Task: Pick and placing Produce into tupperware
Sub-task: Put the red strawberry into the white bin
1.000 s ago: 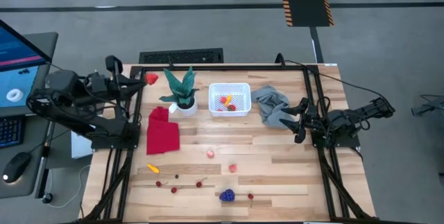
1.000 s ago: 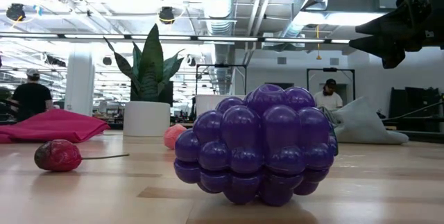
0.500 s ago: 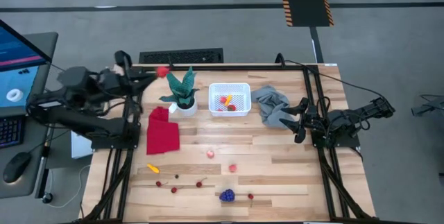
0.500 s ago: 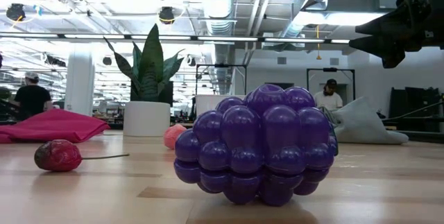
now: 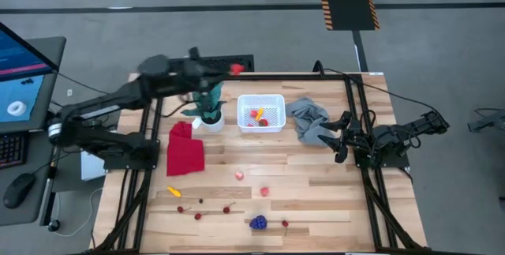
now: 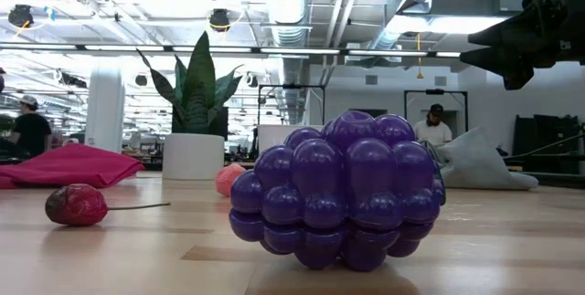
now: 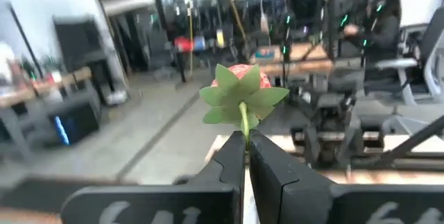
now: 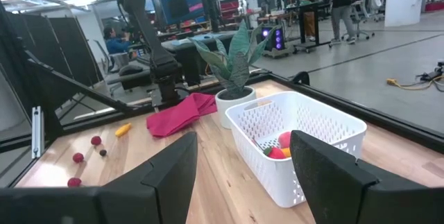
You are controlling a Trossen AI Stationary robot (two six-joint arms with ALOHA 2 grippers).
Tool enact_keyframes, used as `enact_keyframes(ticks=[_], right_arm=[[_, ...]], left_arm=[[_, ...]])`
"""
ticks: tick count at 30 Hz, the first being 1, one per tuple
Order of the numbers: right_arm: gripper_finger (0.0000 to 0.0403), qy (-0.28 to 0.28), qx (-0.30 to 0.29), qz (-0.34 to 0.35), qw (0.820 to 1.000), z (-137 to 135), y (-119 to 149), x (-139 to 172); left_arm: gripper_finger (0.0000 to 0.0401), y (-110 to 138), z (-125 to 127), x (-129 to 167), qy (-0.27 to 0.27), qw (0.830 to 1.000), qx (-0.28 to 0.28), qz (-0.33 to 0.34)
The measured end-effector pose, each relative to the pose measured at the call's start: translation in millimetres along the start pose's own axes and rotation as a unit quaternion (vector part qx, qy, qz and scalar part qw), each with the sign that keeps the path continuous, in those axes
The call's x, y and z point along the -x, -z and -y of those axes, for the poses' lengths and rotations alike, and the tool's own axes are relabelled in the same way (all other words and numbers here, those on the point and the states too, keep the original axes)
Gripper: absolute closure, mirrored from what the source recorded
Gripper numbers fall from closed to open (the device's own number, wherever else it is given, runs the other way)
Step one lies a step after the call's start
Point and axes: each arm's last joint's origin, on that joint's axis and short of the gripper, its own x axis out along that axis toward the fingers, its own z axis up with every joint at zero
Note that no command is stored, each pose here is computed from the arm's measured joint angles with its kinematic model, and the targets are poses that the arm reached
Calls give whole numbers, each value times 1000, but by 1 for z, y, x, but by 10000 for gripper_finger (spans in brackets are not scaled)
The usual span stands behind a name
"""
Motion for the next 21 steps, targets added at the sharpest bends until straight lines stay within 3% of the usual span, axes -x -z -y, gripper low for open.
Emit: enact_keyframes(ticks=[7, 10, 13, 17, 21], right_arm=[[149, -1, -4, 0, 1000, 0, 0, 0], [149, -2, -7, -1, 1000, 0, 0, 0], [149, -2, -13, -1, 1000, 0, 0, 0], [149, -2, -13, -1, 1000, 0, 0, 0], [149, -2, -13, -1, 1000, 0, 0, 0]], left_arm=[[401, 45, -8, -57, 18, 998, 29, -50], [401, 57, -11, -74, -17, 998, 48, -47], [401, 72, -15, -86, -49, 994, 72, -71], [401, 93, -18, -98, -45, 987, 114, -107], [401, 120, -17, -106, -55, 975, 118, -181]])
